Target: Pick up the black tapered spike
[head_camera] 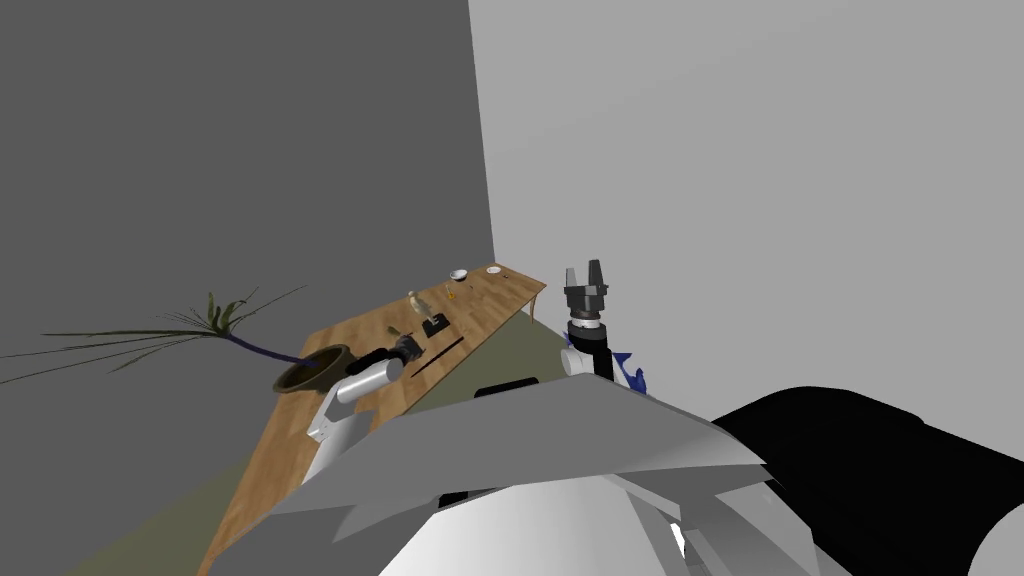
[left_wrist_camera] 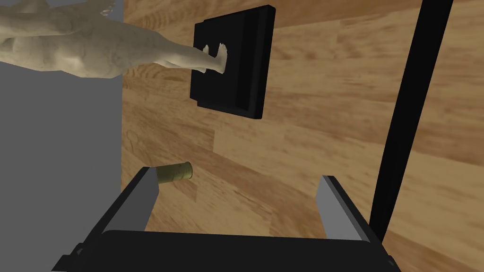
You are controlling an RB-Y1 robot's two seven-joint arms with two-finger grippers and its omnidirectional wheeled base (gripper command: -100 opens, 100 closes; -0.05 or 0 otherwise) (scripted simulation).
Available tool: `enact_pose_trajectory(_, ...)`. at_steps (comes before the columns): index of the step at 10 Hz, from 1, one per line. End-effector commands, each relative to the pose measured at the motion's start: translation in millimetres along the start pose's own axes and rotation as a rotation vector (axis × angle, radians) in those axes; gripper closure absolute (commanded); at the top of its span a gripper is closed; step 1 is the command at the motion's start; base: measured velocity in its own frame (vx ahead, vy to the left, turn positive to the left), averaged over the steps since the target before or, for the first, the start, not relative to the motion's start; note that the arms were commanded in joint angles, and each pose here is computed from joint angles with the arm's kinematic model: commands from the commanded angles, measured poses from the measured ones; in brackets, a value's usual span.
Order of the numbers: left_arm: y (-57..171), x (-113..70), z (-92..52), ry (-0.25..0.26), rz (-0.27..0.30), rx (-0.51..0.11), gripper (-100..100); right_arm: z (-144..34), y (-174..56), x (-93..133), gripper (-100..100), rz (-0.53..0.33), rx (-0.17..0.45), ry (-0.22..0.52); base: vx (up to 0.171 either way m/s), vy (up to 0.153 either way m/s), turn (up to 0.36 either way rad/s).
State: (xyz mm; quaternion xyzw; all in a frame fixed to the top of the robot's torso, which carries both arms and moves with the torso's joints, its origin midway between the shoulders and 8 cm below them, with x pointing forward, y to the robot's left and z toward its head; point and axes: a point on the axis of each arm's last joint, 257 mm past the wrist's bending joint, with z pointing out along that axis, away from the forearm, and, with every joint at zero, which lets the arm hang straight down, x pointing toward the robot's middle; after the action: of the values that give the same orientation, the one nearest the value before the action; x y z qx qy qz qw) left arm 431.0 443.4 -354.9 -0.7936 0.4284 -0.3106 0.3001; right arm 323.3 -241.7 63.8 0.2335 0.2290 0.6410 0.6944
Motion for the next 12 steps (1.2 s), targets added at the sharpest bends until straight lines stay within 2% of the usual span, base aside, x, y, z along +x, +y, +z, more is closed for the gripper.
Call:
enact_pose_trajectory(1, 15, -13.5, 5.4, -0.027, -0.032, -0.063, -100, 0.0, 0, 0, 0, 0.0, 0.0, 0.0, 0.025, -0.022, -0.115)
enact_pose_trajectory(2, 20, -14.8, 5.0, -0.033, -0.032, -0.083, -100, 0.0, 0, 0, 0, 0.0, 0.0, 0.0, 0.022, -0.017, -0.051)
enact_pose_trajectory(7, 57, -44.8, 11.3, -0.103, -0.111, -0.248, -100, 0.0, 0, 0, 0, 0.0, 0.0, 0.0, 0.022, -0.016, -0.095)
enact_pose_trajectory(8, 62, -45.8, 9.7, -0.109, -0.112, -0.27, -100, 0.0, 0, 0, 0, 0.0, 0.0, 0.0, 0.019, -0.008, -0.074)
enact_pose_trajectory(9, 72, -54.4, 10.1, -0.129, -0.136, -0.314, -100, 0.0, 0, 0, 0, 0.0, 0.0, 0.0, 0.021, -0.006, -0.113)
enact_pose_trajectory(10, 75, -54.8, 9.1, -0.132, -0.136, -0.326, -100, 0.0, 0, 0, 0, 0.0, 0.0, 0.0, 0.015, -0.003, -0.066)
enact_pose_trajectory(11, 85, -63.0, 8.2, -0.153, -0.16, -0.372, -100, 0.0, 0, 0, 0, 0.0, 0.0, 0.0, 0.016, -0.007, -0.121)
enact_pose_trajectory(12, 86, -63.2, 7.6, -0.154, -0.16, -0.378, -100, 0.0, 0, 0, 0, 0.0, 0.0, 0.0, 0.013, -0.001, -0.061)
